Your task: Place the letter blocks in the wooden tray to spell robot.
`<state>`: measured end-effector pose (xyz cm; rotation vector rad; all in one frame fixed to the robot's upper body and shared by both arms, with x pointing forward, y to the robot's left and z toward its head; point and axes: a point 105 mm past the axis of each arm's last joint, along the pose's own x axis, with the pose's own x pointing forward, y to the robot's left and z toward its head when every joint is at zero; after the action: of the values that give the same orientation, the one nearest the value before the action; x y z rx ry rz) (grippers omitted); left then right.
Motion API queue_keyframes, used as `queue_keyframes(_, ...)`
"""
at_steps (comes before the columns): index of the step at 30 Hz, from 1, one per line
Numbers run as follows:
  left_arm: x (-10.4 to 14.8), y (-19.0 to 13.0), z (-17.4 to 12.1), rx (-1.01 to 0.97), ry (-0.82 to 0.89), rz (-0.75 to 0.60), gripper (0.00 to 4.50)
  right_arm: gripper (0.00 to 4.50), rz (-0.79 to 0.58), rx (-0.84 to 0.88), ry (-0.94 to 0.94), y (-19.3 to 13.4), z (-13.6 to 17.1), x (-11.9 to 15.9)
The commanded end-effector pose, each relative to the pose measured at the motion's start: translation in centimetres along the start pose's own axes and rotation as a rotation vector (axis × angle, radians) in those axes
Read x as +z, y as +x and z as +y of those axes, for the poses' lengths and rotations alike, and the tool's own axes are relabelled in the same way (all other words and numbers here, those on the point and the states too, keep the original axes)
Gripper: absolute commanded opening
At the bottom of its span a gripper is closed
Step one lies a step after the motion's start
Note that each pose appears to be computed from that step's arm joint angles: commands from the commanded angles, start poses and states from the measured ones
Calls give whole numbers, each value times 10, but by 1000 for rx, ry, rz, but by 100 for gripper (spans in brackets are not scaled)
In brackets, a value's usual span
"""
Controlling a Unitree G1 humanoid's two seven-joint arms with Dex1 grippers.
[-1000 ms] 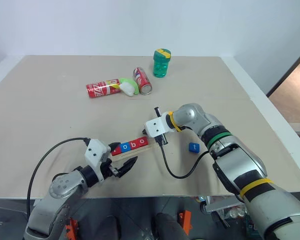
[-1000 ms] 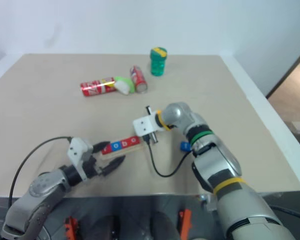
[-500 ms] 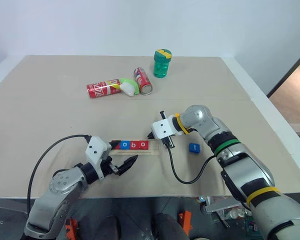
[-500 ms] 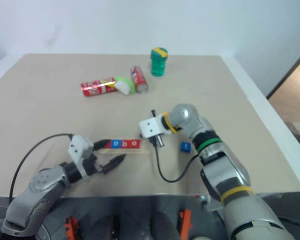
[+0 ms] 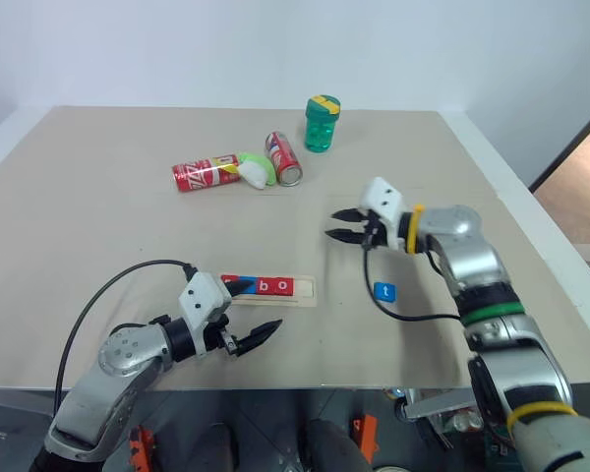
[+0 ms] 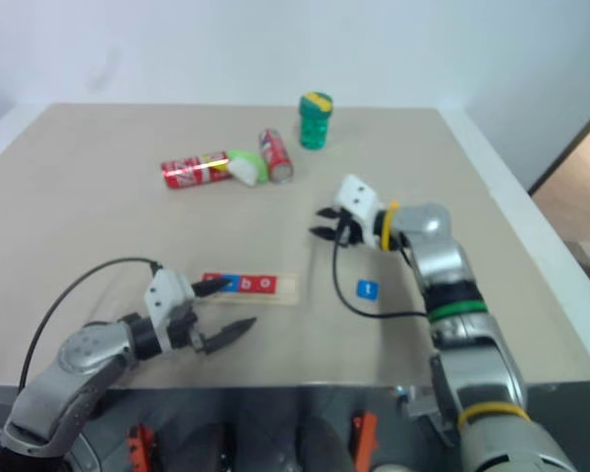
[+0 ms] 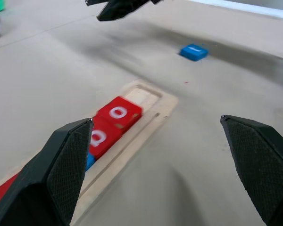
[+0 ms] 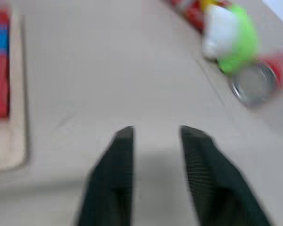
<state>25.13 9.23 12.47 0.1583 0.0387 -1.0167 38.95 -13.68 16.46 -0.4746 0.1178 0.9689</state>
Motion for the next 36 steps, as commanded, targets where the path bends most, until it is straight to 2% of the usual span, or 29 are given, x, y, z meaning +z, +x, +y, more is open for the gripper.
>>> queue_keyframes(1,15,0,-8,-63,35,-42,450,333,-93,-116,196,-33,15,21)
queue_keyframes(4,14,-2,-8,-71,35,-37,450,441,-147,-277,354,-50,32,23)
queue_keyframes(9,13,-1,1,-3,20,-40,450,446,-188,-670,426,-70,49,22)
queue_keyframes(13,14,3,6,31,25,-49,450,446,-111,-820,455,-75,60,2)
queue_keyframes(22,18,10,8,26,53,-48,450,446,19,-888,548,-70,77,-40)
queue_keyframes(31,16,6,7,15,51,-23,450,446,114,-822,629,-56,88,-68)
queue_keyframes(32,16,6,7,15,51,-22,450,395,122,-817,629,-56,88,-70)
queue_keyframes(34,16,5,7,13,51,-14,450,340,133,-804,635,-54,90,-72)
queue_keyframes(36,15,4,7,12,51,-9,450,267,141,-782,655,-52,95,-72)
